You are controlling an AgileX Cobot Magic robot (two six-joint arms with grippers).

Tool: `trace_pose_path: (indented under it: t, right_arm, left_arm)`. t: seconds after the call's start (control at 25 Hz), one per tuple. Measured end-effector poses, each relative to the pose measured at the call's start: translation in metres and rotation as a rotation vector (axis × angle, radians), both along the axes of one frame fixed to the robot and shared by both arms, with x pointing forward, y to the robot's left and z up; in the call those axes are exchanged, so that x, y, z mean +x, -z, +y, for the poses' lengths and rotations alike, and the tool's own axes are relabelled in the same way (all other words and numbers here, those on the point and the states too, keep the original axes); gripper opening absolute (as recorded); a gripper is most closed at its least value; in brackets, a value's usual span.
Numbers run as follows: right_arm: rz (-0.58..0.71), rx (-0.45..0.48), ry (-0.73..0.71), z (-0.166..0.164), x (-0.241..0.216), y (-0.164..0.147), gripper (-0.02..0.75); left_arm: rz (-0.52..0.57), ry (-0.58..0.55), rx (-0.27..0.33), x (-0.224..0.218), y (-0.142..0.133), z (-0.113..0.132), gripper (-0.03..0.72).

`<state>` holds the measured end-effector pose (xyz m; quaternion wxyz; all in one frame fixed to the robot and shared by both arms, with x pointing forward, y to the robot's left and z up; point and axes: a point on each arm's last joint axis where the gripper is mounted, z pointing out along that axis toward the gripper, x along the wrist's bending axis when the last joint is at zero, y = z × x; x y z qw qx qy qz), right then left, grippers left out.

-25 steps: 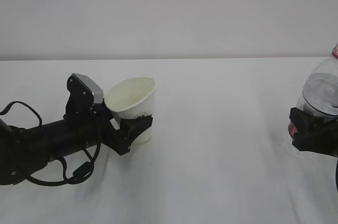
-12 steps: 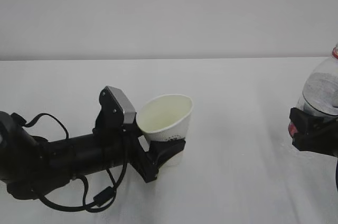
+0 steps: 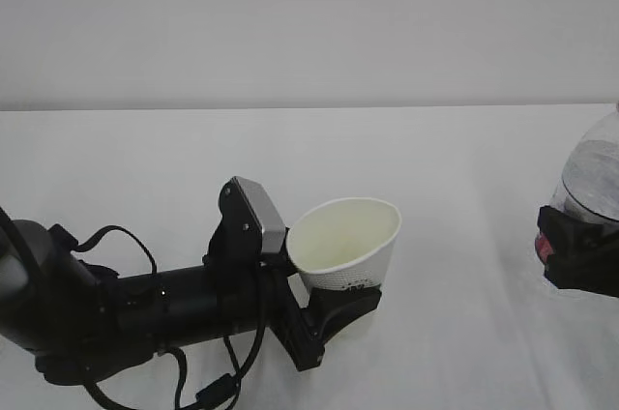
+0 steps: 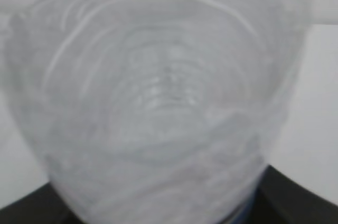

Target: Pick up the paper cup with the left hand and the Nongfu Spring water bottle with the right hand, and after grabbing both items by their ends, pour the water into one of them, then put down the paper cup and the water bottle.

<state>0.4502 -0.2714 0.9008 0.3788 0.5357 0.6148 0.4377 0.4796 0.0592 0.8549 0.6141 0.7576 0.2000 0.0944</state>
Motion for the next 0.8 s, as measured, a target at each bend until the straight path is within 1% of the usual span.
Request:
trace_pose_path:
  t: [0.12,0.24,0.32,0.48,0.64,0.8]
  right_arm:
    - [-0.017,0.003,0.003,-0.001,-0.004,-0.005,0.441]
    - [-0.054,0.008,0.009,-0.001,-0.006,-0.013,0.441]
    - [-0.082,0.014,0.022,-0.003,-0.007,-0.019,0.441]
    - [-0.115,0.024,0.035,-0.004,-0.01,-0.03,0.441]
    - [-0.105,0.031,0.052,-0.006,-0.014,-0.039,0.441]
    - [-0.084,0.038,0.068,-0.008,-0.021,-0.044,0.441]
  left_arm:
    - [0.001,-0.003,-0.027,0.006,-0.004,-0.005,0.533]
    - [-0.007,0.024,-0.06,0.012,-0.011,-0.012,0.533]
    - [-0.018,0.05,-0.074,0.014,-0.015,-0.017,0.533]
    - [-0.002,0.07,-0.097,0.017,-0.018,-0.023,0.532]
    - [0.0,0.096,-0.092,0.015,-0.017,-0.024,0.532]
    - [-0.002,0.15,-0.06,0.011,-0.015,-0.025,0.532]
